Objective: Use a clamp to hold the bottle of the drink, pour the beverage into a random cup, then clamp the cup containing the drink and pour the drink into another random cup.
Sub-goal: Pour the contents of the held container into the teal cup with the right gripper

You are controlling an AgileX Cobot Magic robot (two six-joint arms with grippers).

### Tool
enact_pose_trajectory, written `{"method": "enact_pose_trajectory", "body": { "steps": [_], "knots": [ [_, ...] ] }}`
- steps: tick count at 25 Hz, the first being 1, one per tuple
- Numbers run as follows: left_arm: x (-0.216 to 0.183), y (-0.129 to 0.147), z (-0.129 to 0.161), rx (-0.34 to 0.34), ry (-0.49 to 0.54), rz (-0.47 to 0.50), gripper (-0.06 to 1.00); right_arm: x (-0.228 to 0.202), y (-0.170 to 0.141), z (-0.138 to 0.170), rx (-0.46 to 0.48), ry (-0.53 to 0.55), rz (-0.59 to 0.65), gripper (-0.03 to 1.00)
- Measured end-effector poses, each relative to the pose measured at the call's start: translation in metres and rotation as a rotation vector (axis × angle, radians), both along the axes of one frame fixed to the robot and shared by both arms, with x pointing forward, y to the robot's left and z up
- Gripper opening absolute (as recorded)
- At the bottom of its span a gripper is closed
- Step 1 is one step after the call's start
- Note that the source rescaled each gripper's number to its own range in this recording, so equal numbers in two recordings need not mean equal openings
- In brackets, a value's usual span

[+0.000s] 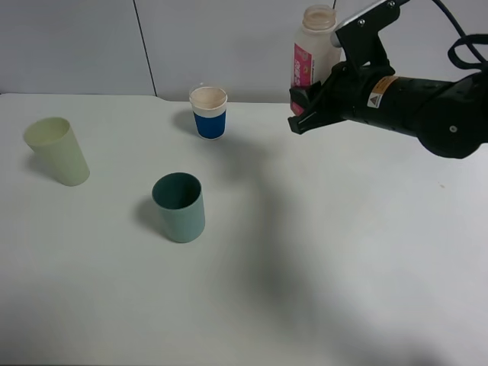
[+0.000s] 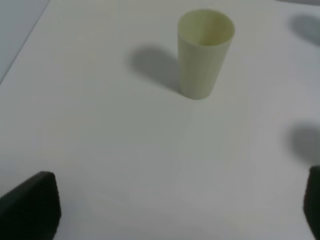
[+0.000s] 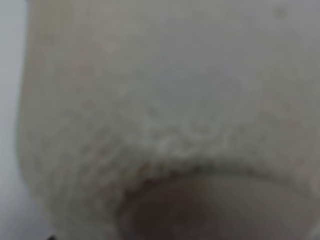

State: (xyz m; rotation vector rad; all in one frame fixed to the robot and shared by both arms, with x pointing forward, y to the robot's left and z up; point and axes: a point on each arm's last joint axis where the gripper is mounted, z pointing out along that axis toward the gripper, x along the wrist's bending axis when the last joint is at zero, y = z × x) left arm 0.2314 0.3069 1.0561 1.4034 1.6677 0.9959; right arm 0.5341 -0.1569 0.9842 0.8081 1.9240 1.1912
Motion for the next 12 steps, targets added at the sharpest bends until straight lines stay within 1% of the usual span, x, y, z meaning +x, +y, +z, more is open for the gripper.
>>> {"method": "enact_pose_trajectory", "body": {
  "steps": [6, 12],
  "knots": [
    [0.000, 0.000, 0.000, 0.000, 0.000, 0.000, 0.93, 0.006, 0.014, 0.014, -0.036, -0.011, 0.045, 0.00],
    [0.000, 0.000, 0.000, 0.000, 0.000, 0.000, 0.93, 0.008, 0.018, 0.017, -0.114, 0.009, 0.075, 0.00]
  ]
}}
